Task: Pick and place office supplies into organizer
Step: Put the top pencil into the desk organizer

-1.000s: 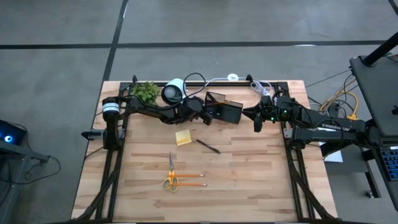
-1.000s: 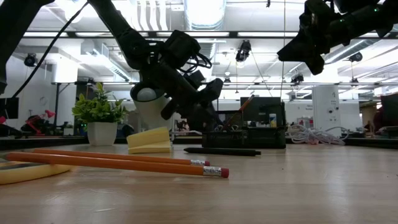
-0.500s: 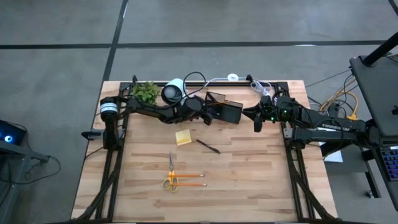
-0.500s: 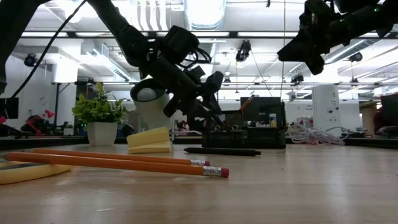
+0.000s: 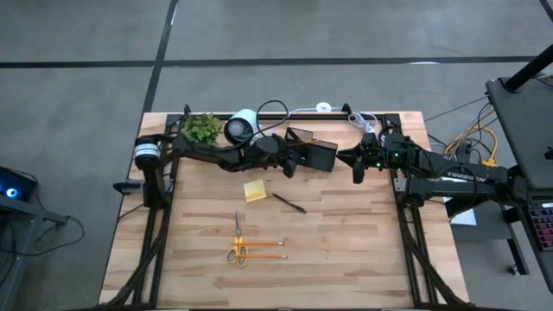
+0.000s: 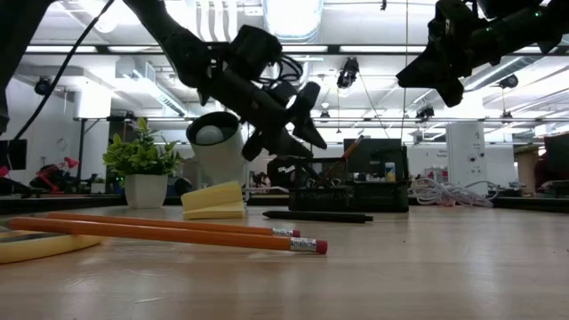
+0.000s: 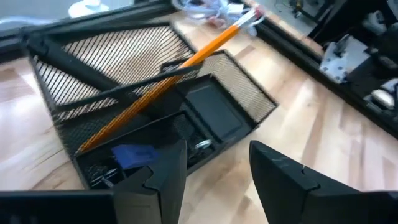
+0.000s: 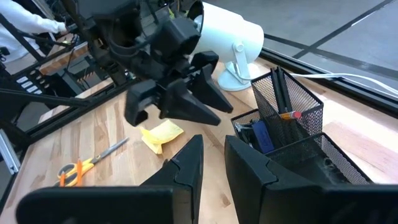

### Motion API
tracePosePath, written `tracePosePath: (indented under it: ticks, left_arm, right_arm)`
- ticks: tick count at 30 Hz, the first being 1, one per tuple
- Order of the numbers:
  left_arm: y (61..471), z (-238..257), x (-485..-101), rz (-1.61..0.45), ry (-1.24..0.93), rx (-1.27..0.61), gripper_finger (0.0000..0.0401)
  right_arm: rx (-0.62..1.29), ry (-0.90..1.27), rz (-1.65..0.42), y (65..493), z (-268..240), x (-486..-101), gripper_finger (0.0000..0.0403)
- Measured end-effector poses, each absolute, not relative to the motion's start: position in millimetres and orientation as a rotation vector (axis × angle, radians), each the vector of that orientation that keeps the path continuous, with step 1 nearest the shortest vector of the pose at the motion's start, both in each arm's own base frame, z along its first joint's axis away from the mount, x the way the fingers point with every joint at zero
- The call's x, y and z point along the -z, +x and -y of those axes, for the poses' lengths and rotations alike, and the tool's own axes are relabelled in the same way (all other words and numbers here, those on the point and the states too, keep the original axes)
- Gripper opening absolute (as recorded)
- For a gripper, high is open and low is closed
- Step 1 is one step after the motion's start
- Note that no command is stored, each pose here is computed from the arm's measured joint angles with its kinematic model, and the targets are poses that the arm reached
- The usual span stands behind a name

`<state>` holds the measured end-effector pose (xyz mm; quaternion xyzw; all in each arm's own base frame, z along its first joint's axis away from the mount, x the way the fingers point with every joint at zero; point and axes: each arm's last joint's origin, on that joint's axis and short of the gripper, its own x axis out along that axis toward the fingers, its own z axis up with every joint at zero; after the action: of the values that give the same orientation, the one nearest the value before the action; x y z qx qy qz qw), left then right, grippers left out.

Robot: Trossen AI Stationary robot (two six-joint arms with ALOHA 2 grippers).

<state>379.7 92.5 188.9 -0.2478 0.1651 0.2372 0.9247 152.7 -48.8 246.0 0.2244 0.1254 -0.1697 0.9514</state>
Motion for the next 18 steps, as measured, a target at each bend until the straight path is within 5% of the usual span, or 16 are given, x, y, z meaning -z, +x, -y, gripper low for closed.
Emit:
tracePosePath:
  ticks: [18]
  left_arm:
    - [366, -48, -218, -0.461, -0.381, -0.295, 0.0157]
  right_arm:
    - [0.344, 0.449, -0.256, 153, 49, -246, 0.0057]
